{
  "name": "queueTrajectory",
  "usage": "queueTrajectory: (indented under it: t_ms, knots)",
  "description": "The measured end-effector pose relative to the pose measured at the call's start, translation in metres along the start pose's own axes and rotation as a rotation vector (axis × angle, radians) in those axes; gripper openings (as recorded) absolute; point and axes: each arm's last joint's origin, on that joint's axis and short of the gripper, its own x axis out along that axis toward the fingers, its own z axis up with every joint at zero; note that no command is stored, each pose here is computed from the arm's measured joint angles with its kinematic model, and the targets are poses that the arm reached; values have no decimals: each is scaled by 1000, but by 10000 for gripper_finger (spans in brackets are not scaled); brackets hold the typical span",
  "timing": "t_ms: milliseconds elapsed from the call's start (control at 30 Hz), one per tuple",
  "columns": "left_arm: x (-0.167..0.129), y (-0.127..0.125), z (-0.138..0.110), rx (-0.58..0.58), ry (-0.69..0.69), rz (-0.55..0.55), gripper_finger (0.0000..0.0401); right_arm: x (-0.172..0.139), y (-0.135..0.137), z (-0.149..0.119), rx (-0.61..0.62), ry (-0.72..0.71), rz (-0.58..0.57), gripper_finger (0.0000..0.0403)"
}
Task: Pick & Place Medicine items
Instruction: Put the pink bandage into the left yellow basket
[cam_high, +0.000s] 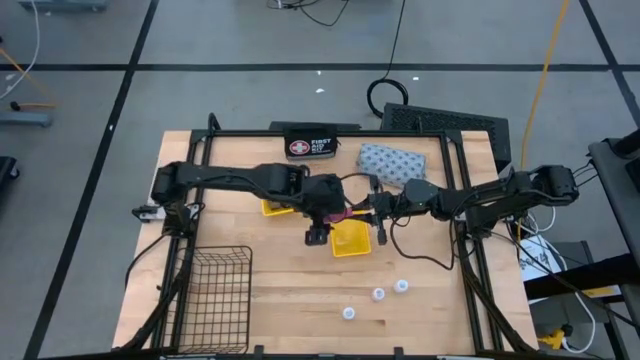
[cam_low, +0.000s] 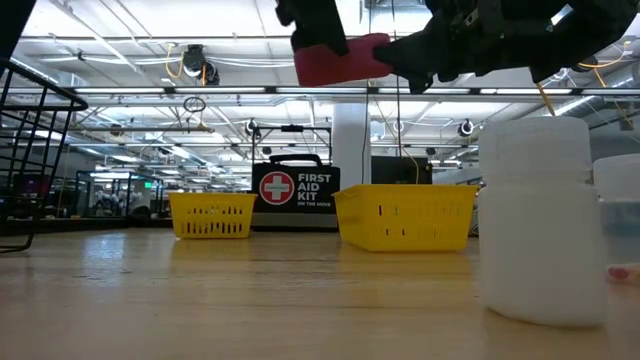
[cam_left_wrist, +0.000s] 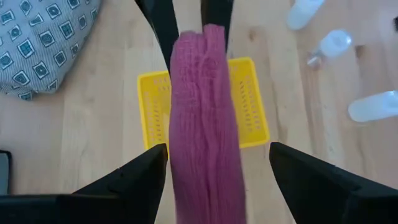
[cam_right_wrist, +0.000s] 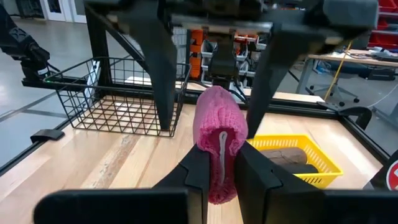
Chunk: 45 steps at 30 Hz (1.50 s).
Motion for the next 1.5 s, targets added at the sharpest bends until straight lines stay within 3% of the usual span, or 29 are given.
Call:
queueTrajectory:
  t_ms: [167, 800, 1000, 1133, 1300, 1500]
  knots:
    - [8, 3, 0, -4, 14, 4, 267, 0, 0, 0, 0, 3, 1, 37]
    - [1, 5, 1, -16, -13, 7, 131, 0, 0, -1, 2, 10, 1, 39]
    - [-5, 8, 2, -20, -14, 97, 101, 0, -2, -1, 6, 15, -77, 77]
    - [-15, 9, -1, -118, -12, 166, 75, -4, -3, 4, 3, 1, -95, 121]
    - [-30, 9, -20, -266, -10, 266, 75, -17, -1, 13, 3, 15, -73, 160]
    - [-51, 9, -70, -617, -95, 386, 75, -38, 1, 19, 19, 88, -74, 174]
